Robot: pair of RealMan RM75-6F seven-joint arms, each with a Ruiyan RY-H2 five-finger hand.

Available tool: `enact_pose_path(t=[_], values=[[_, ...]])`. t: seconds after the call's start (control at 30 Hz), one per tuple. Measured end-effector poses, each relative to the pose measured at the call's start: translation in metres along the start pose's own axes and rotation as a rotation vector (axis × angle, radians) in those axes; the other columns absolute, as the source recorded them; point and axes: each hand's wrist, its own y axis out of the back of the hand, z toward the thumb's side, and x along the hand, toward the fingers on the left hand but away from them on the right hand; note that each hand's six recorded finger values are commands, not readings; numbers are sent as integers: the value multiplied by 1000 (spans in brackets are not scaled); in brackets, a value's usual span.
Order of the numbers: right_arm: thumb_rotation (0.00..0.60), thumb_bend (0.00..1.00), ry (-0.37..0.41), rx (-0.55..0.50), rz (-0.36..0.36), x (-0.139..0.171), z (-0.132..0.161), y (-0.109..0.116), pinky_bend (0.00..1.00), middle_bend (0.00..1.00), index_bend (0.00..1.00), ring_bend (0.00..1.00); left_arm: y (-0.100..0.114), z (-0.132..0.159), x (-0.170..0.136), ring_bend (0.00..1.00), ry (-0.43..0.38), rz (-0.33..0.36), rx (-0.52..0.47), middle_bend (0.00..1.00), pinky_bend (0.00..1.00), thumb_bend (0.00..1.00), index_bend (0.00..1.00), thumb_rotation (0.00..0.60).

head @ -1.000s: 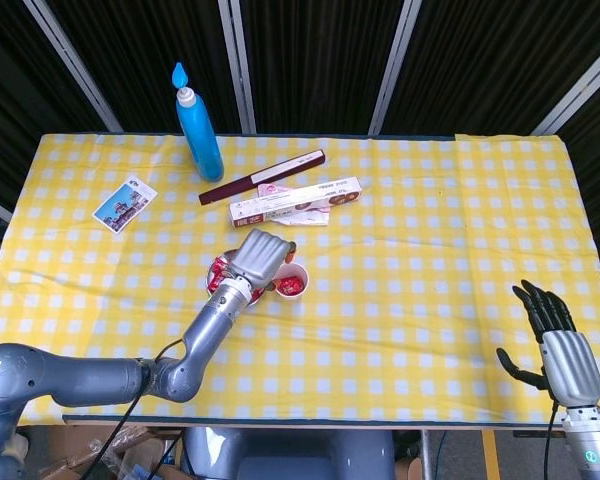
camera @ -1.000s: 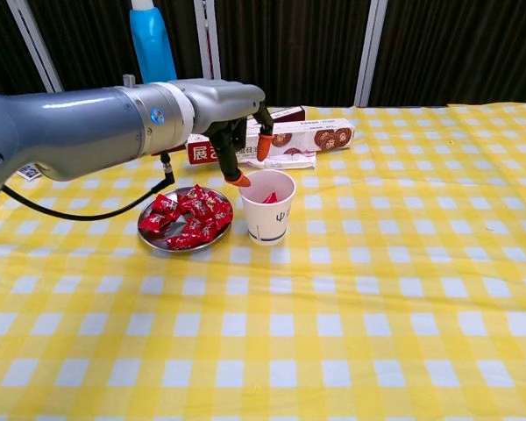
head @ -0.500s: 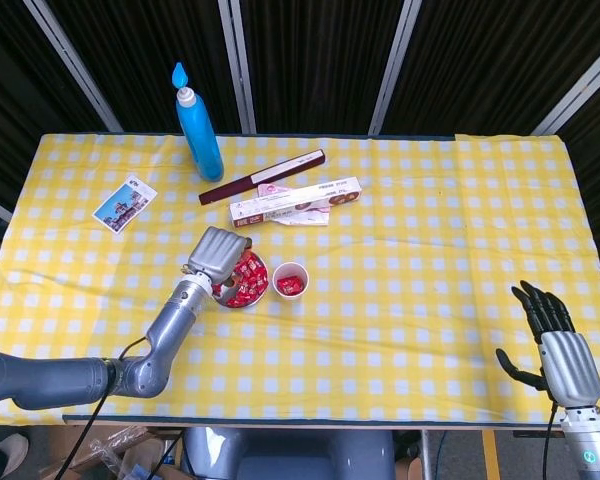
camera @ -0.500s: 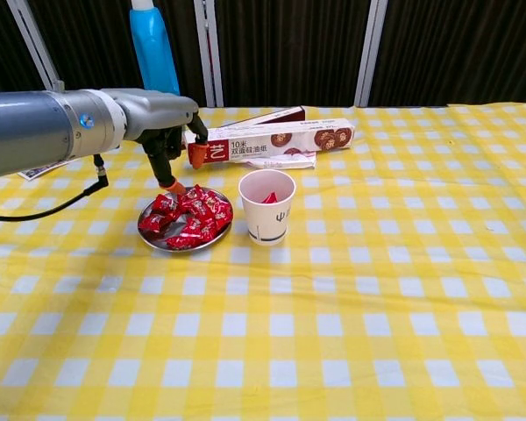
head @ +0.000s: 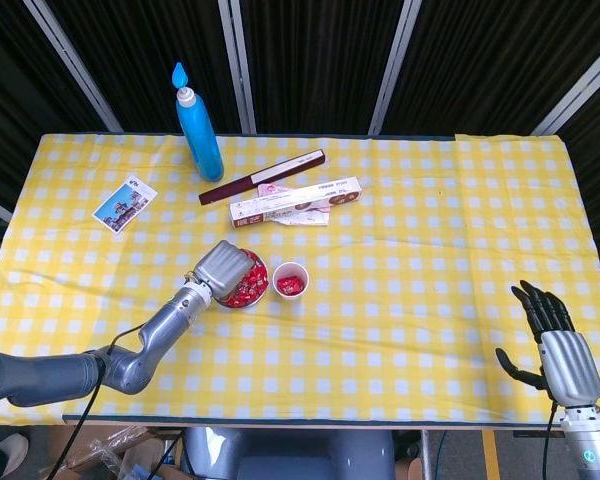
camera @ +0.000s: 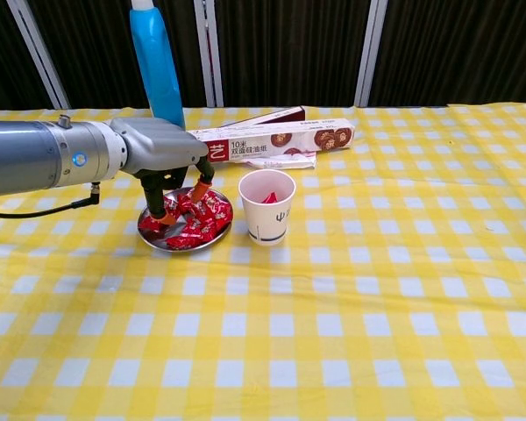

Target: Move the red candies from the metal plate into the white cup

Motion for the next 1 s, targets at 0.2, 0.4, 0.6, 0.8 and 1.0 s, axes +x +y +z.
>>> enact_pose_path(t=[0.2, 0.4, 0.6, 0.8, 1.0], values=[[600, 387, -4, -1, -3, 0, -1, 1, 0, 0, 0, 0, -16, 3, 4, 978, -36, -19, 5, 949, 1000, 252, 439, 600], [600, 388, -5, -2, 0, 0, -1, 0, 0, 0, 0, 0, -23, 7, 8, 978, -36, -25, -6, 948, 1000, 252, 417, 600], [600, 388, -7, -2, 0, -1, -1, 0, 0, 0, 0, 0, -19, 12, 13, 978, -26, 8, -41, 949, 1000, 252, 434, 600], [600, 387, -7, -4, 1, -1, -1, 0, 0, 0, 0, 0, -22, 15, 14, 978, -31, 4, -39, 952, 1000, 363, 535, 600], [600, 388, -7, -5, -3, 0, -1, 1, 0, 0, 0, 0, -31, 15, 13, 978, -25, -17, -39, 955, 1000, 442, 600, 600]])
